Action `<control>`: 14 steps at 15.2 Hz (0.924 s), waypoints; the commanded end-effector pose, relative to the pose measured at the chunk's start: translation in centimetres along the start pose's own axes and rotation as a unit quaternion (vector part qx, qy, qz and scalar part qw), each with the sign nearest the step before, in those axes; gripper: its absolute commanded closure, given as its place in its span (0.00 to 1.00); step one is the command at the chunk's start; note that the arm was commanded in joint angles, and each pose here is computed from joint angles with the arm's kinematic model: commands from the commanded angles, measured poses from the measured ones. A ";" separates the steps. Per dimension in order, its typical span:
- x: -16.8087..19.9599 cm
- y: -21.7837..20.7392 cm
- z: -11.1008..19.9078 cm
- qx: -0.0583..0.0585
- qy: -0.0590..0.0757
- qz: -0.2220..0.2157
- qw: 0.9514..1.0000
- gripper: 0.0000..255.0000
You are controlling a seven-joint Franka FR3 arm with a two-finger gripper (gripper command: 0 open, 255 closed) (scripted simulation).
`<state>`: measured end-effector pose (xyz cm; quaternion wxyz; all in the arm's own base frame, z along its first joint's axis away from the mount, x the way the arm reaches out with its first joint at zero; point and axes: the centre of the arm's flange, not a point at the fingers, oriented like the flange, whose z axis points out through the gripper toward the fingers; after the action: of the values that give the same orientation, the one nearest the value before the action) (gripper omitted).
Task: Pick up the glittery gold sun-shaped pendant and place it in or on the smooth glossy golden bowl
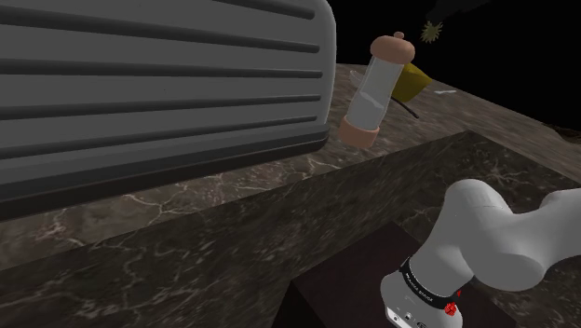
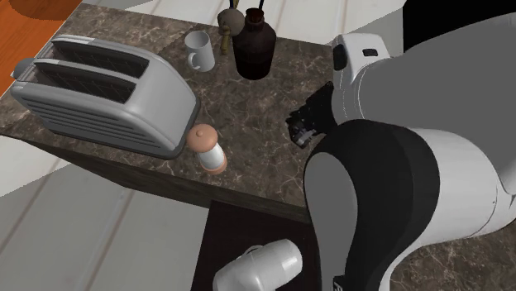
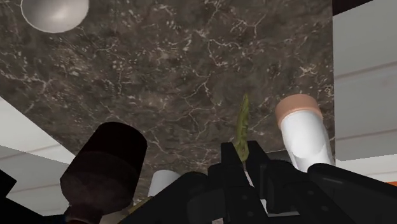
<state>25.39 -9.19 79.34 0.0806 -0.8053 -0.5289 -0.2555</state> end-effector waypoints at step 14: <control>-11.3 15.7 -5.2 0.000 -0.001 0.000 1.000 1.00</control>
<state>33.79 -26.04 80.17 0.0820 -0.8054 -0.5286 -0.2554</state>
